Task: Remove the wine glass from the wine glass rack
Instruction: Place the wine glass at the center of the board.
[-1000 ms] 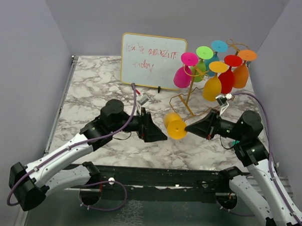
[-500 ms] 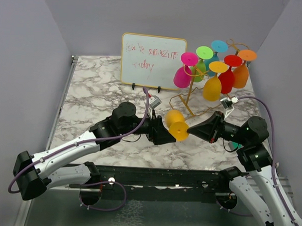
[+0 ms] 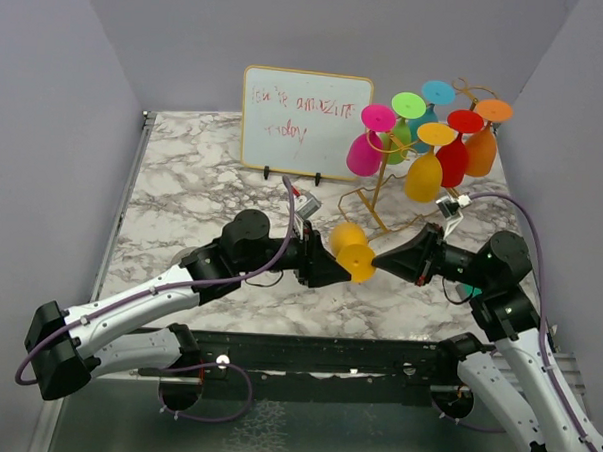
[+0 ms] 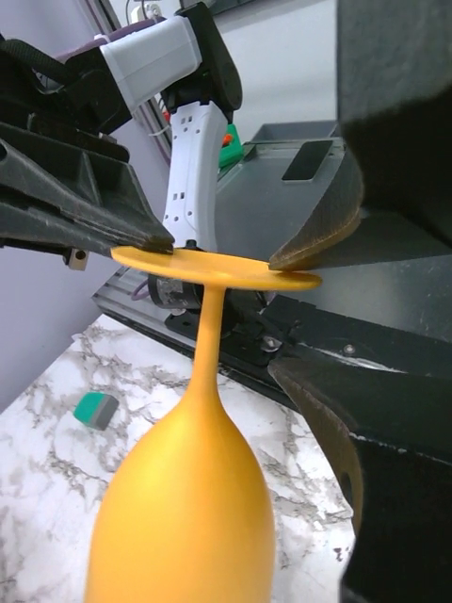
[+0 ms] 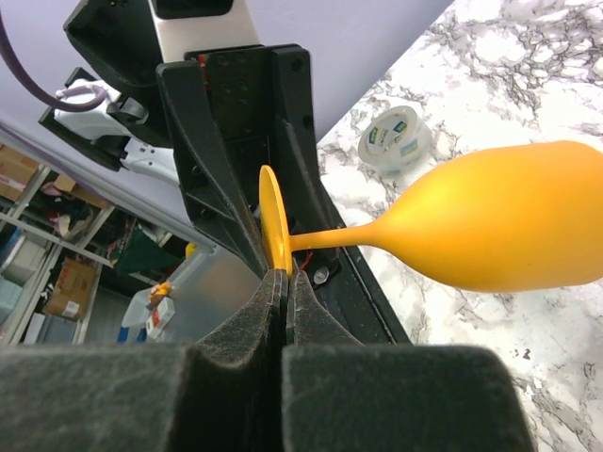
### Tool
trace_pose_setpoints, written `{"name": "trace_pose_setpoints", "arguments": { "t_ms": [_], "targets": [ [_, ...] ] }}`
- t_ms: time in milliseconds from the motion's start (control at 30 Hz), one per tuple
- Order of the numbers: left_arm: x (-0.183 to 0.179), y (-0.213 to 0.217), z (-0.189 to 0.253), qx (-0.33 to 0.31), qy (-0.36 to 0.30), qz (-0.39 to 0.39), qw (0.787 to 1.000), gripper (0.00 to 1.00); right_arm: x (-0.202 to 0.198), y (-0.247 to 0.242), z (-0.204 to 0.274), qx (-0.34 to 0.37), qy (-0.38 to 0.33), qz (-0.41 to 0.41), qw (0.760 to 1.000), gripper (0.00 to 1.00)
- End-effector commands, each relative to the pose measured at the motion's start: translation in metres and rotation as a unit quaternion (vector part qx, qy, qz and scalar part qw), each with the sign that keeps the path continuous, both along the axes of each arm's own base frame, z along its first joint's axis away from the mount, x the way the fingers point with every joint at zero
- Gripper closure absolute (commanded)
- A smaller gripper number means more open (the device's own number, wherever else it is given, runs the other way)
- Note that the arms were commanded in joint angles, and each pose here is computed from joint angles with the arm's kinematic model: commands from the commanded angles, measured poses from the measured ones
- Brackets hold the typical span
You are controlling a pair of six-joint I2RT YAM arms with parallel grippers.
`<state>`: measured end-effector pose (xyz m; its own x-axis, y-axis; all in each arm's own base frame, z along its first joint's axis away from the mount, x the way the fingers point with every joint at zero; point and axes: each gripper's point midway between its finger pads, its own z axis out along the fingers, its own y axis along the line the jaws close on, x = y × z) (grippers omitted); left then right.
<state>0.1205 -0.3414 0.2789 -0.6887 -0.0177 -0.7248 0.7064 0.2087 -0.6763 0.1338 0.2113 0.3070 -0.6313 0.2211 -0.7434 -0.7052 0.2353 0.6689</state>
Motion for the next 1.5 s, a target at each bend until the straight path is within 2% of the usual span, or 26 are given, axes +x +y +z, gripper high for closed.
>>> {"name": "trace_pose_setpoints", "arguments": {
  "t_ms": [0, 167, 300, 400, 500, 600, 800, 833, 1033, 1167, 1267, 1467],
  "targets": [
    [0.003, -0.004, 0.011, -0.024, -0.022, 0.002, 0.999, 0.64, -0.006, 0.003, -0.003, -0.004, -0.003, 0.024, 1.000, 0.99],
    [0.000, -0.005, 0.018, -0.036, -0.027, -0.008, 0.999, 0.78, -0.006, 0.003, -0.002, -0.009, -0.005, 0.030, 0.999, 0.99],
    [-0.003, -0.004, 0.016, -0.035, -0.031, -0.014, 0.999, 1.00, -0.006, 0.003, 0.000, -0.008, -0.008, 0.032, 0.999, 0.99],
    [-0.006, -0.005, 0.011, -0.030, -0.027, -0.023, 0.999, 1.00, -0.005, 0.004, 0.001, -0.006, -0.004, 0.031, 0.999, 0.97],
    [-0.008, -0.004, 0.010, -0.026, -0.029, -0.030, 0.999, 1.00, -0.003, 0.003, 0.001, -0.001, -0.001, 0.023, 1.000, 0.75],
    [-0.008, 0.000, 0.011, -0.028, -0.058, -0.029, 0.997, 1.00, -0.002, 0.003, 0.005, 0.008, -0.003, 0.016, 1.000, 0.64],
    [-0.007, 0.016, 0.017, -0.038, -0.121, -0.008, 0.992, 1.00, -0.005, -0.002, 0.018, 0.020, -0.012, -0.008, 1.000, 0.26],
    [-0.007, 0.020, 0.016, -0.038, -0.131, -0.004, 0.991, 1.00, -0.004, -0.003, 0.021, 0.020, -0.016, -0.015, 1.000, 0.24],
    [-0.019, 0.036, 0.004, -0.034, -0.213, -0.027, 0.976, 1.00, -0.002, -0.011, 0.055, 0.020, -0.039, -0.055, 0.998, 0.17],
    [-0.022, 0.046, -0.013, -0.020, -0.288, -0.040, 0.957, 1.00, 0.005, -0.019, 0.065, -0.010, -0.062, -0.090, 0.994, 0.17],
    [-0.017, 0.056, -0.019, -0.012, -0.323, -0.021, 0.946, 1.00, 0.013, -0.023, 0.075, -0.036, -0.080, -0.109, 0.990, 0.17],
    [-0.024, 0.074, -0.011, -0.031, -0.398, -0.009, 0.917, 1.00, 0.029, -0.024, 0.089, -0.064, -0.088, -0.121, 0.987, 0.17]
  ]
}}
